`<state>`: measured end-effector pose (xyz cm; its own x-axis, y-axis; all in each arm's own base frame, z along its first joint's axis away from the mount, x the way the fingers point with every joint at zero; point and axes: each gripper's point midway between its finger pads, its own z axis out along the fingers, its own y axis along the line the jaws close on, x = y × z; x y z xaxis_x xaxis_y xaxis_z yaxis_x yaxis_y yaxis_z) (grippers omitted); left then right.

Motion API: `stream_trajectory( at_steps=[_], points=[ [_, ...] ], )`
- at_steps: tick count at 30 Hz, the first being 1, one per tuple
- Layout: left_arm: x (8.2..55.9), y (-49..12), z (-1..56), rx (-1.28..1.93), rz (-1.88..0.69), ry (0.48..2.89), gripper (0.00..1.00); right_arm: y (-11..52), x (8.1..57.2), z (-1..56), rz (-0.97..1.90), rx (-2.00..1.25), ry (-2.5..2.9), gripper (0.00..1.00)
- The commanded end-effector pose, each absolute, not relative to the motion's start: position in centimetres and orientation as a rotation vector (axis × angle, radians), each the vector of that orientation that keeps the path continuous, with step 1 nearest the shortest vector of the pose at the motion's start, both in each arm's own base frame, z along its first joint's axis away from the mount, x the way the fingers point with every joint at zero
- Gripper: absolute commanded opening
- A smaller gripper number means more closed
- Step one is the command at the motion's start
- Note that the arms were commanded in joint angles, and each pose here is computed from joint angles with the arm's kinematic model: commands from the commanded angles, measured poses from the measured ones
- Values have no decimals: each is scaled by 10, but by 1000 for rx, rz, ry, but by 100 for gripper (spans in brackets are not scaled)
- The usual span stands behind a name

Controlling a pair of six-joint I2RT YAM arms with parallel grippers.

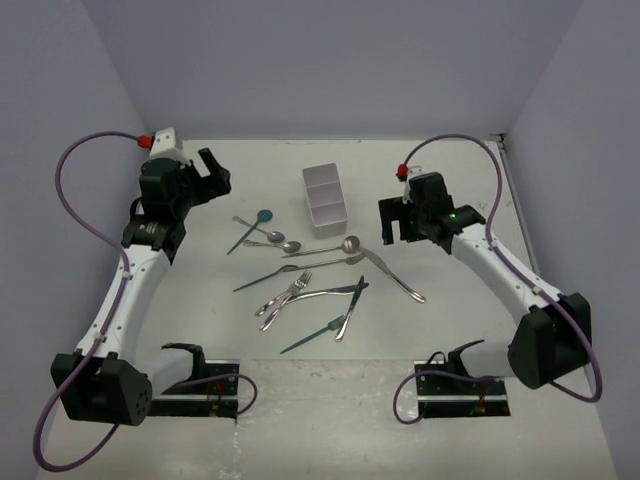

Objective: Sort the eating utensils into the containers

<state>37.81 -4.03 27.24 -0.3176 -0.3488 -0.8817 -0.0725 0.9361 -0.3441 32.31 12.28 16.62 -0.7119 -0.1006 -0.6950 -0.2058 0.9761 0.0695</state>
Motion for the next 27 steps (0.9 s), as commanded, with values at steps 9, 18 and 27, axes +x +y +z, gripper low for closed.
stream_trajectory(
  at_steps=[9, 18, 27],
  points=[
    [381, -41, 277, -274, -291, 1848, 100, 132, 283, 43, 135, -393, 2781, 99],
    [380, -36, 273, -284, -263, 1855, 100, 141, 267, 22, 55, -388, 2892, 98],
    [379, -31, 274, -297, -230, 1852, 100, 142, 258, 10, 44, -315, 2971, 46]
  ],
)
